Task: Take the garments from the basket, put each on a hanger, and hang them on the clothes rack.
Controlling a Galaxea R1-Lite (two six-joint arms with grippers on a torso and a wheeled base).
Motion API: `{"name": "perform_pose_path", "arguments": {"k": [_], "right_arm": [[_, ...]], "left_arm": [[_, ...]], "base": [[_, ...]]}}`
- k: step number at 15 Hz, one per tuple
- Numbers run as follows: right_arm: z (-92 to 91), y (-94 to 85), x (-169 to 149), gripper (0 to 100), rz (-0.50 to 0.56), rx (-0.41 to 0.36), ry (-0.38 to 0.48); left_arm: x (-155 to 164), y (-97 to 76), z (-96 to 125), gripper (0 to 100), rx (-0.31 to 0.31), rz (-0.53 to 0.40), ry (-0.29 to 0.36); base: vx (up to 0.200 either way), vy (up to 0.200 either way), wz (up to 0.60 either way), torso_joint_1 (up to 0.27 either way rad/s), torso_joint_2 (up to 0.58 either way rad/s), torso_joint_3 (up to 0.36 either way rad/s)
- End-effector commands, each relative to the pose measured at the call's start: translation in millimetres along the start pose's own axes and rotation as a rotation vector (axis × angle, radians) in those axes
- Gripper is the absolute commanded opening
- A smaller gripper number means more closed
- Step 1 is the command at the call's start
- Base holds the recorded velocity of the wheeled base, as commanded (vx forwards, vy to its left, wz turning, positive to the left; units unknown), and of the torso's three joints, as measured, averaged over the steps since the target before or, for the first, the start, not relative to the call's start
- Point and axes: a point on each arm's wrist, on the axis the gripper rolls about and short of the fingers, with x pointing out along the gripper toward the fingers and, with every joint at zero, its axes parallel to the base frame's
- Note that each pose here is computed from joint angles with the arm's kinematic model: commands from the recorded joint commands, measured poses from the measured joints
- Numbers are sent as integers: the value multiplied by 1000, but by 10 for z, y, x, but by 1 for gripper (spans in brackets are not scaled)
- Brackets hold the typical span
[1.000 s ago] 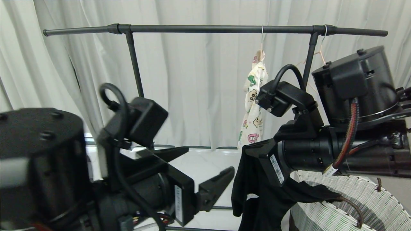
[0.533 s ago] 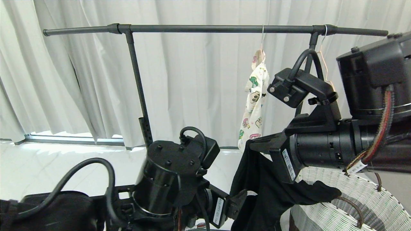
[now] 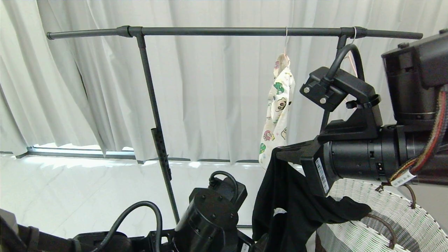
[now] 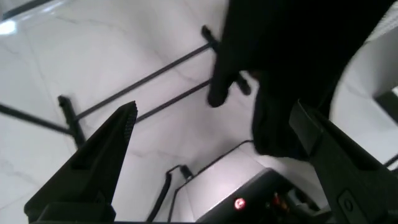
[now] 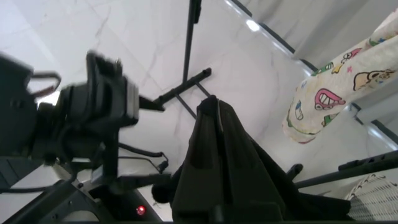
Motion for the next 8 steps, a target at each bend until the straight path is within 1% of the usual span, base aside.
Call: {"name": "perform_pose_path", "arguments": {"k": [1, 3, 5, 7, 8], "right_arm": [[-2, -2, 18, 0, -3, -1, -1], [1, -7, 48, 0, -6, 3, -7], [-3, -1, 59, 0, -3, 2, -4], [-4, 1, 82, 0, -3, 0, -4], [-3, 1, 87, 0, -3, 0, -5]], "left_arm": [[-53, -38, -124, 100, 22, -11, 28], [-188, 22, -214, 100, 25, -10, 37], [-309, 56, -251, 100, 24, -19, 27], [-389, 7, -192, 100, 16, -60, -33], [-391, -20, -136, 100, 1, -108, -78]], "base": [[0, 0, 0, 0, 0, 0], [0, 0, 0, 0, 0, 0], [0, 0, 0, 0, 0, 0], [0, 0, 0, 0, 0, 0], [0, 0, 0, 0, 0, 0]]}}
